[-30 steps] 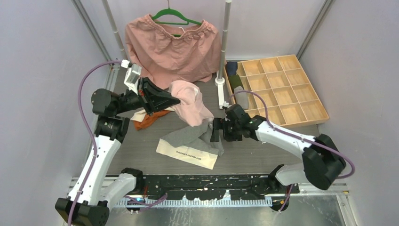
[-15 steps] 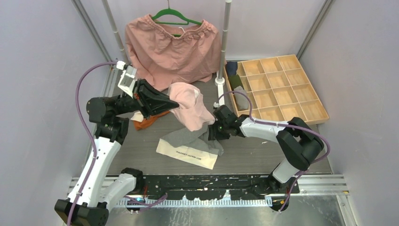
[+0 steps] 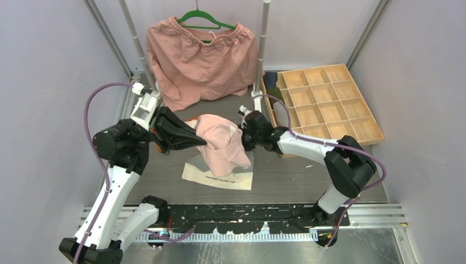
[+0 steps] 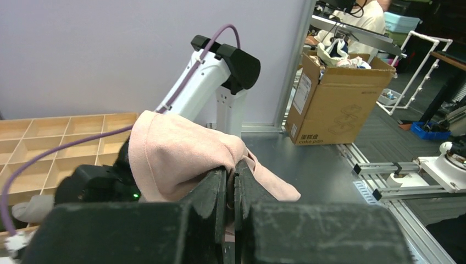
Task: Roll the underwear
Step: Move the underwear to the center of the board, then place the underwear at the center of the board.
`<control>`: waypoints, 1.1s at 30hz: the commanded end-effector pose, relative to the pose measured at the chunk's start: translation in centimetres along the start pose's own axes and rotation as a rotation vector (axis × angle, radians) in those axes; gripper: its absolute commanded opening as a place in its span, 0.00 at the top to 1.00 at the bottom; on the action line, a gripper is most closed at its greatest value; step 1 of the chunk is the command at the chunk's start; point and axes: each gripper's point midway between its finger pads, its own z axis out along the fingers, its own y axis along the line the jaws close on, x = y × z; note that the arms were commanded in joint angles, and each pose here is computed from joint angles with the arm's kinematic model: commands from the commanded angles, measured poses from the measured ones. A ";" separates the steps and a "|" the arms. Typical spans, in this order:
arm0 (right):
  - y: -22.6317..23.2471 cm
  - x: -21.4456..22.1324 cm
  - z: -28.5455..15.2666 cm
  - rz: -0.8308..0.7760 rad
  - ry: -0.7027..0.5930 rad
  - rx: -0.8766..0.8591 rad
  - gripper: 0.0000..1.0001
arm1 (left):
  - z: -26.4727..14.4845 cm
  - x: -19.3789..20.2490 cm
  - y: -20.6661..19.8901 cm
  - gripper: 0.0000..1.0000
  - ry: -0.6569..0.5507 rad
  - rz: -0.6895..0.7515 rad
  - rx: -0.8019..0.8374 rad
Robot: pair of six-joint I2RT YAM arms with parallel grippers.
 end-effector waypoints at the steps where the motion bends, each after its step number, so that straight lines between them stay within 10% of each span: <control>1: 8.2 -8.3 -1.7 -0.106 -0.180 -0.211 0.99 | 0.0 -0.6 -1.8 0.99 0.009 0.063 0.030; 11: 16.0 -21.4 -3.0 -0.204 -0.375 -0.269 0.97 | -0.3 0.0 -0.3 0.99 0.026 0.052 -0.060; 15: 13.4 -23.9 -1.3 -0.158 -0.356 -0.194 0.44 | -0.3 0.2 0.5 0.99 0.026 0.049 -0.102; 25: -1.7 -23.3 -12.7 0.095 -0.545 0.094 0.18 | -1.2 2.6 6.1 0.99 0.063 -0.078 -0.314; 33: -3.6 -17.2 -21.4 0.090 -0.620 0.190 0.14 | 0.1 8.7 10.5 0.99 0.168 -0.246 -0.439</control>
